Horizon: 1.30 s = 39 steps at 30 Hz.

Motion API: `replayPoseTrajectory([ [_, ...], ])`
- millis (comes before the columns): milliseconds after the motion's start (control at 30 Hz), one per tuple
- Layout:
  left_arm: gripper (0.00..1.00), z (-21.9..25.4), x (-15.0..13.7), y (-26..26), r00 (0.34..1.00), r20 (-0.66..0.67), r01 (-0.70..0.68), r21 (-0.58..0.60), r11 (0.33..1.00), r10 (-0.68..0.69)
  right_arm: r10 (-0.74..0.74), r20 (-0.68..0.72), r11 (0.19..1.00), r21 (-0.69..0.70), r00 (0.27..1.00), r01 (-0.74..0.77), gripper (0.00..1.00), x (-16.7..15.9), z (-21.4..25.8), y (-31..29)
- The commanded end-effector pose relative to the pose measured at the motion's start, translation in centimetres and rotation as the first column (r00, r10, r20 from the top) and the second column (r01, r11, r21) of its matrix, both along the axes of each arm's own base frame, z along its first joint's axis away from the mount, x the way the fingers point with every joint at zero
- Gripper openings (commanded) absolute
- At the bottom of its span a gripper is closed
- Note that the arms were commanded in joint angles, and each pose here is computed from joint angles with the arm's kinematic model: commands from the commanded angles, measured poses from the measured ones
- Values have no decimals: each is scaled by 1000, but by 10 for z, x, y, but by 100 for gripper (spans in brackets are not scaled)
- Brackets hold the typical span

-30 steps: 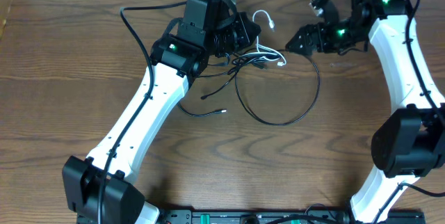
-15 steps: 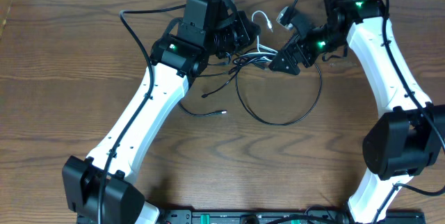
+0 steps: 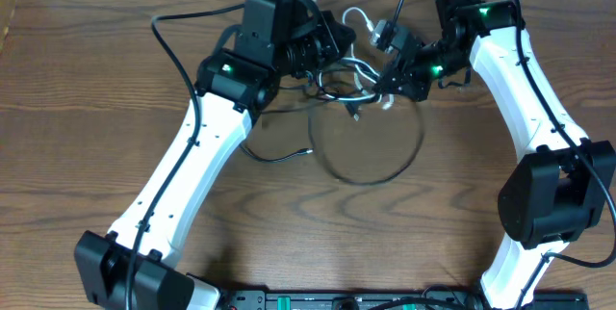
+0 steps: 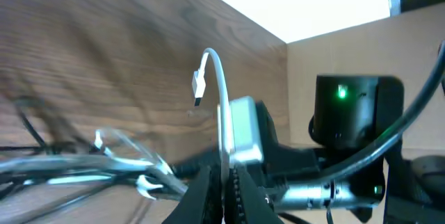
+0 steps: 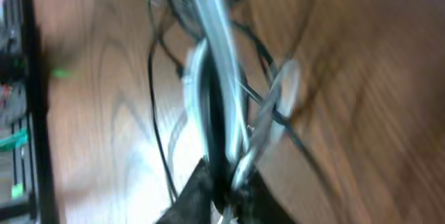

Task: Untangle cables

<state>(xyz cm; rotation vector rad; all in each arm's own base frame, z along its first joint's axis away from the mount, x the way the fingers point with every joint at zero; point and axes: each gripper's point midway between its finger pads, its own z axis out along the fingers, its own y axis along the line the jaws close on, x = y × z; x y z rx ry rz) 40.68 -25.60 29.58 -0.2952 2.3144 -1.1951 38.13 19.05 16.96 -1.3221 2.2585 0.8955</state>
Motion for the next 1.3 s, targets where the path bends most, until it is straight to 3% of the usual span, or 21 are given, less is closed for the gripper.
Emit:
replayPoseTrajectory([
  [0, 8, 16, 3, 15, 999, 22, -28, -23, 999, 28, -5, -46, 999, 37, 999, 7, 1, -6, 1, 5],
  [67, 8, 14, 6, 21, 999, 19, -42, -14, 999, 43, -17, -68, 998, 53, 998, 21, 1, -7, 3, 7],
  [100, 15, 12, 6, 24, 999, 14, -47, -7, 999, 47, -17, -75, 998, 66, 997, 22, 1, -8, 5, 9],
  [167, 40, 5, 7, 30, 999, 20, -52, 34, 998, 51, -9, -91, 995, 99, 996, 18, 1, -11, 9, 13],
  [233, 74, -5, 8, 40, 997, 38, -69, 118, 991, 65, -5, -110, 993, 119, 994, 18, 1, -14, 12, 15],
  [300, 86, -17, 7, 50, 997, 60, -61, 223, 973, 49, -3, -125, 992, 127, 992, 19, 1, -17, 13, 15],
  [467, 89, -37, -3, 61, 996, 76, 14, 381, 925, -47, -16, -168, 992, 118, 986, 36, 1, -22, 13, 14],
  [733, 89, -66, 3, 56, 980, 74, 127, 481, 867, -185, 44, -197, 993, 118, 979, -21, 1, -40, 13, 17],
  [933, 88, -76, -14, 23, 857, 129, 390, 473, 790, -499, 92, -196, 989, 128, 976, -67, 1, -51, 15, 15],
  [1267, 86, -94, -25, 37, 777, 101, 470, 563, 680, -621, 114, -193, 986, 142, 974, -87, 1, -55, 17, 14],
])
